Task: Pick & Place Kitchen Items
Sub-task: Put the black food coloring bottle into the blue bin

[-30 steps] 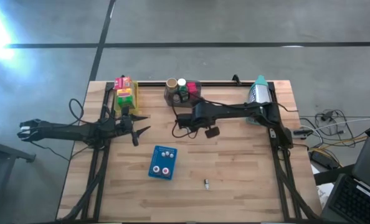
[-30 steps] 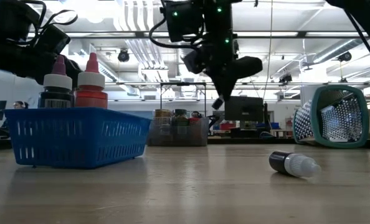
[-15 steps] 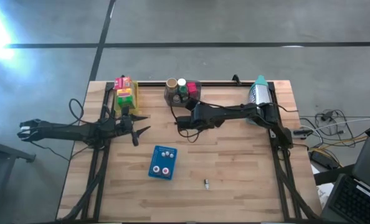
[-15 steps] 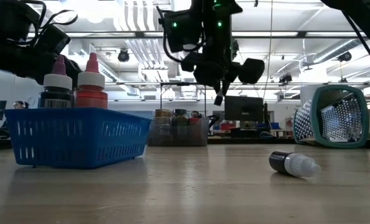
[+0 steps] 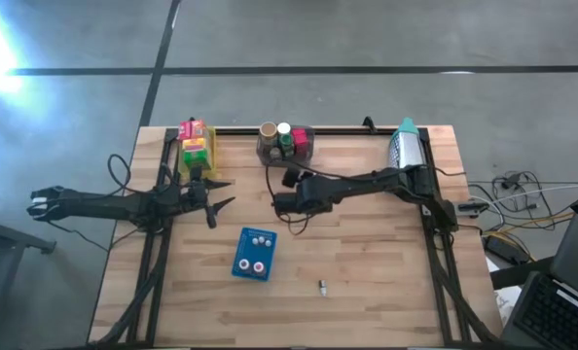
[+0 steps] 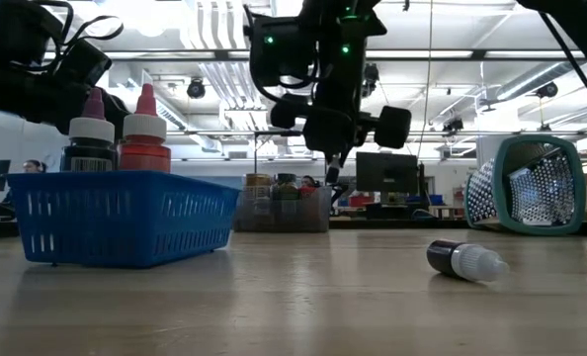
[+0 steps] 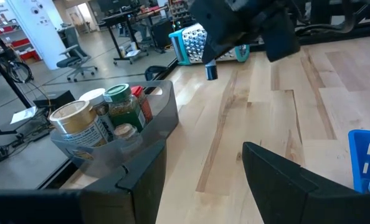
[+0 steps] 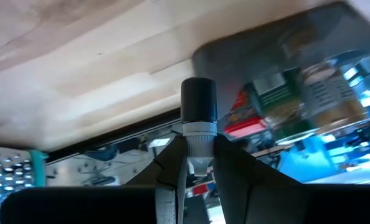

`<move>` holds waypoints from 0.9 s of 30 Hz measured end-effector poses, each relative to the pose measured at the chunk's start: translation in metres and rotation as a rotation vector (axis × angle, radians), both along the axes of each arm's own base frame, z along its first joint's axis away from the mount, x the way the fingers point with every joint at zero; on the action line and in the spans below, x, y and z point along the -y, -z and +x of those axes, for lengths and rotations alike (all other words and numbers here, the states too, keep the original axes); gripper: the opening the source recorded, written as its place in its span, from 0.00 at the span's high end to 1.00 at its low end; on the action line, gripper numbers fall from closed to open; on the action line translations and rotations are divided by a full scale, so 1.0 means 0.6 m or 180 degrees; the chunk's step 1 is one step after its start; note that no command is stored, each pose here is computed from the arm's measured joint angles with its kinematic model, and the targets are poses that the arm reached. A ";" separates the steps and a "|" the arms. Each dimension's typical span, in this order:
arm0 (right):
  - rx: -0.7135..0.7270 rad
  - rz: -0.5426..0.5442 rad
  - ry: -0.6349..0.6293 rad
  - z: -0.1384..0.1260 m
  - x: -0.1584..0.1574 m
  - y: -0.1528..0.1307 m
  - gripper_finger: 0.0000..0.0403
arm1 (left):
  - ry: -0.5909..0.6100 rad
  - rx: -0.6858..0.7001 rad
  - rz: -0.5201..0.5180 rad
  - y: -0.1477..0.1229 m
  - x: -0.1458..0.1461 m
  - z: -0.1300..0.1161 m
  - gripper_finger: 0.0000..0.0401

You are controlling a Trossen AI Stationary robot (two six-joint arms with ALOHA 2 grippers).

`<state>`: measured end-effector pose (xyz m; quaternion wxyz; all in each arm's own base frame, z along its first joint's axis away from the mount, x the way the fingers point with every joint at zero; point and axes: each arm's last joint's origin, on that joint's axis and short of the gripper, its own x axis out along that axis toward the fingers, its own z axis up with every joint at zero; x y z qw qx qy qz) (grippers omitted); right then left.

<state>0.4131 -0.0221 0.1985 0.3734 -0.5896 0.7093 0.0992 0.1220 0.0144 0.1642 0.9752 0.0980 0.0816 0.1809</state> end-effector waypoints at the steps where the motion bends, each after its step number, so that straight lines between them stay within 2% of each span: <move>1: -0.0013 -0.0001 -0.0041 0.001 -0.002 0.000 0.85 | 0.0001 -0.0001 0.0000 0.000 0.000 0.000 0.46; 12: -0.0124 -0.0011 -0.0132 0.000 -0.005 0.004 0.85 | 0.0001 -0.0001 0.0000 0.000 0.000 0.000 0.46; 18: -0.0306 -0.0223 -0.0204 -0.007 -0.004 0.017 0.85 | -0.0001 -0.0002 0.0000 0.000 0.000 0.000 0.46; 27: -0.0380 -0.0238 -0.0211 -0.014 -0.004 0.031 0.85 | 0.0001 -0.0001 0.0000 0.000 0.000 0.000 0.46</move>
